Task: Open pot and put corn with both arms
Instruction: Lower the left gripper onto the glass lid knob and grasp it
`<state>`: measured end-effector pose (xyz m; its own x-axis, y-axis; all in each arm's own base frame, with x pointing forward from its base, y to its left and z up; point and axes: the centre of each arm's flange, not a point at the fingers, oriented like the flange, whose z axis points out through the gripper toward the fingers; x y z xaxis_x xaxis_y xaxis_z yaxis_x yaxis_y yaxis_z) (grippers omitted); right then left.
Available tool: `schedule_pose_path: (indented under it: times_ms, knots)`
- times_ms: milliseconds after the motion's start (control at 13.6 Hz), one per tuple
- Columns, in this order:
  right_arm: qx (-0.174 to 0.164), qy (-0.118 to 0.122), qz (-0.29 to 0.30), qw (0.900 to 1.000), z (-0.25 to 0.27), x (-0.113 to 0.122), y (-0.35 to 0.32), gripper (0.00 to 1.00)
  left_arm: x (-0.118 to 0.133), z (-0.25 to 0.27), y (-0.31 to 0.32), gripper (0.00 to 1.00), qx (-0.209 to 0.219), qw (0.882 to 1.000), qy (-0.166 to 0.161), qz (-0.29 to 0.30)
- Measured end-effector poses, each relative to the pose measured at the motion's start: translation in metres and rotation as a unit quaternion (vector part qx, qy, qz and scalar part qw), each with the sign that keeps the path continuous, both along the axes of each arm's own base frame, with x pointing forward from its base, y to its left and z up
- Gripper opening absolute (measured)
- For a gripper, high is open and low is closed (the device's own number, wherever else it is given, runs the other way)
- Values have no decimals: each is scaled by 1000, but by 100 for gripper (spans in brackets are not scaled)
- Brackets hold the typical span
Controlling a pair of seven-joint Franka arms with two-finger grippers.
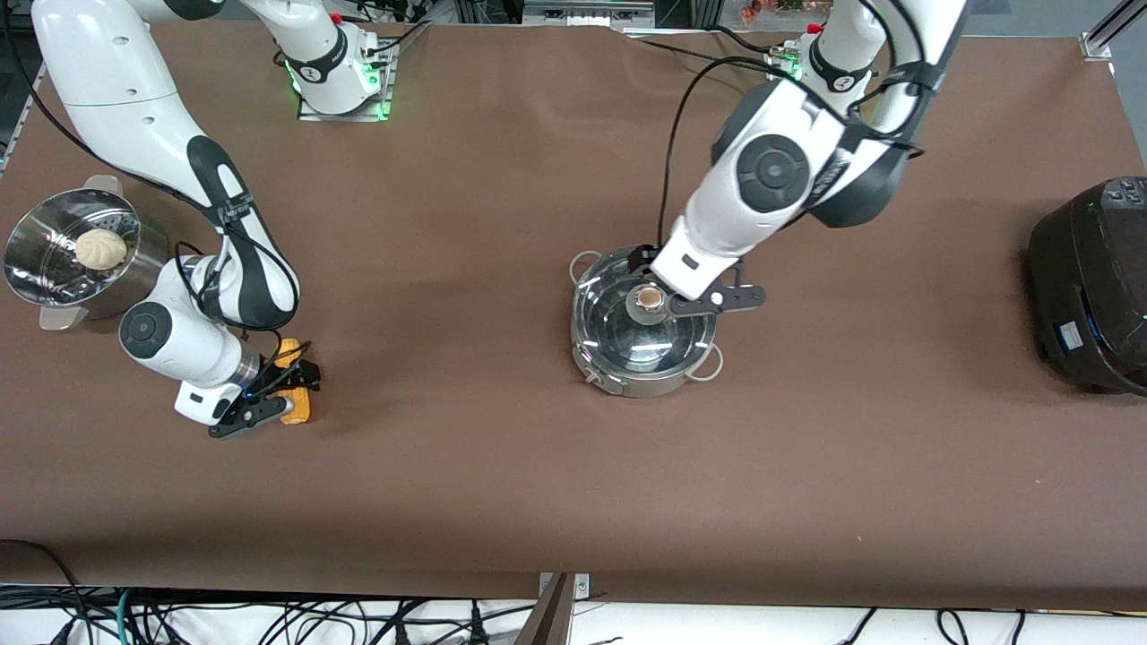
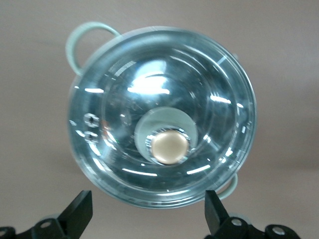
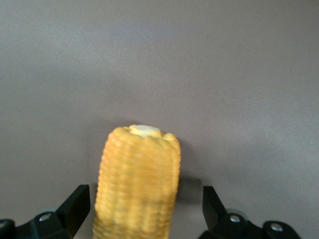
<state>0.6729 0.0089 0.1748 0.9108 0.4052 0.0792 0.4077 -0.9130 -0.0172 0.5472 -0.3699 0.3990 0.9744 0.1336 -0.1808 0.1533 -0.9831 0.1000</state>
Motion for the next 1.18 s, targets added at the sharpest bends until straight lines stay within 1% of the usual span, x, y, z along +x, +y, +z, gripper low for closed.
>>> schedule_pose_path:
  times_ms: [221, 369, 442, 516, 811, 1032, 1106, 1180]
  knots:
    - [0, 0, 0, 1000, 0, 0, 0, 100, -4, -20, -20, 99, 18, 1000, -1, -7]
    - [0, -1, 0, 1000, 0, 0, 1, 80, -1, -29, -23, 99, 28, 1000, -7, -11]
    - [0, -2, 0, 1000, 1, 1, 1, 66, 1, -32, -23, 99, 29, 999, -9, -11]
    - [0, -3, 0, 1000, 3, 1, 1, 61, 3, -36, -23, 99, 29, 999, -11, -10]
    - [1, -1, 1, 1000, 8, 2, 2, 63, 10, -48, -21, 99, 37, 999, -23, -13]
    - [2, -1, 2, 1000, 22, 4, 2, 61, 11, -52, -21, 99, 41, 999, -25, -14]
    - [2, 1, 2, 1000, 27, 4, 3, 55, 12, -52, -21, 97, 39, 999, -28, -14]
    - [2, 2, 3, 1000, 33, 4, 3, 46, 13, -52, -21, 97, 37, 999, -31, -13]
